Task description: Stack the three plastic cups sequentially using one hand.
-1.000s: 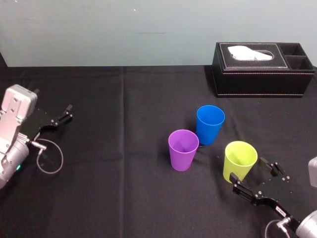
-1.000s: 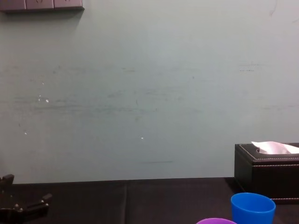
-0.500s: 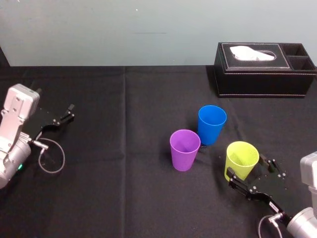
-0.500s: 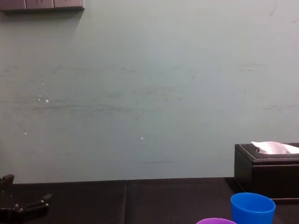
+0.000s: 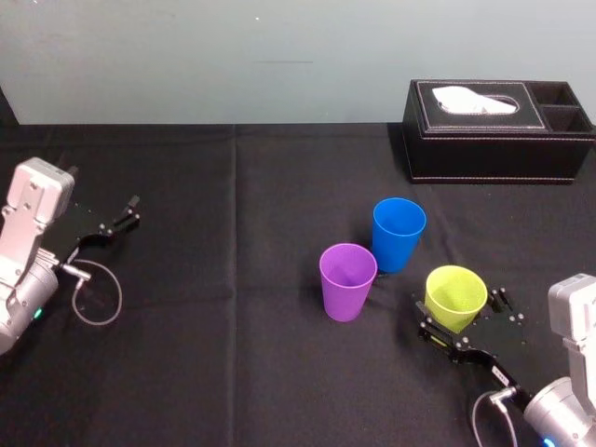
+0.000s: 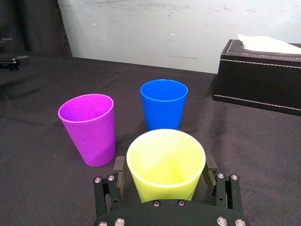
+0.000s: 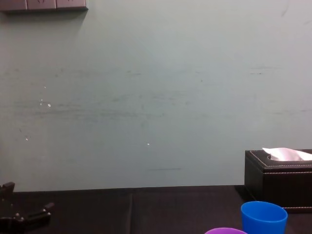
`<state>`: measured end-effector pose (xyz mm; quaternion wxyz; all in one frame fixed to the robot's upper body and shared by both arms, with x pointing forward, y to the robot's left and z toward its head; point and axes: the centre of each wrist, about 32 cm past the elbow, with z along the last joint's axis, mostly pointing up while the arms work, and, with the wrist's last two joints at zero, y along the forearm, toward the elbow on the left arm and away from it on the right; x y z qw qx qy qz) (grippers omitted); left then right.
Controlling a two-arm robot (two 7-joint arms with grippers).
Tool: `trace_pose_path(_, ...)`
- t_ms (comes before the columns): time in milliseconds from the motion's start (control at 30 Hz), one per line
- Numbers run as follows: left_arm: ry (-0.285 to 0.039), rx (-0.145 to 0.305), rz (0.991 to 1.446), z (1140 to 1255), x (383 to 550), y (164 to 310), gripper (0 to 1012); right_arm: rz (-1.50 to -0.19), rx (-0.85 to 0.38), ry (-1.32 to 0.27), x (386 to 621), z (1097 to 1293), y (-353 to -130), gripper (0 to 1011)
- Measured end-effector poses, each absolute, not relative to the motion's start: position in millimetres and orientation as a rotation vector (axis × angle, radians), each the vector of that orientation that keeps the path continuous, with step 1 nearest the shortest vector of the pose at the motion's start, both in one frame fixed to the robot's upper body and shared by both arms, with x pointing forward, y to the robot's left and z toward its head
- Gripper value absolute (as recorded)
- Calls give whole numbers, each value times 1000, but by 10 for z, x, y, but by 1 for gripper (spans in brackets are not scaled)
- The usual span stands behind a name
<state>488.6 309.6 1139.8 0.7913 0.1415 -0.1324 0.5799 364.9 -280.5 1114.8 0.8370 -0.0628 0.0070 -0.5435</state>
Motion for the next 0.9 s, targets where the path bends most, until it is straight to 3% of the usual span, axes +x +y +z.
trace_pose_path(900, -285, 304, 1248, 11398, 4887, 3097, 1011, -1183, -115, 10, 3735, 11039, -2772, 1003)
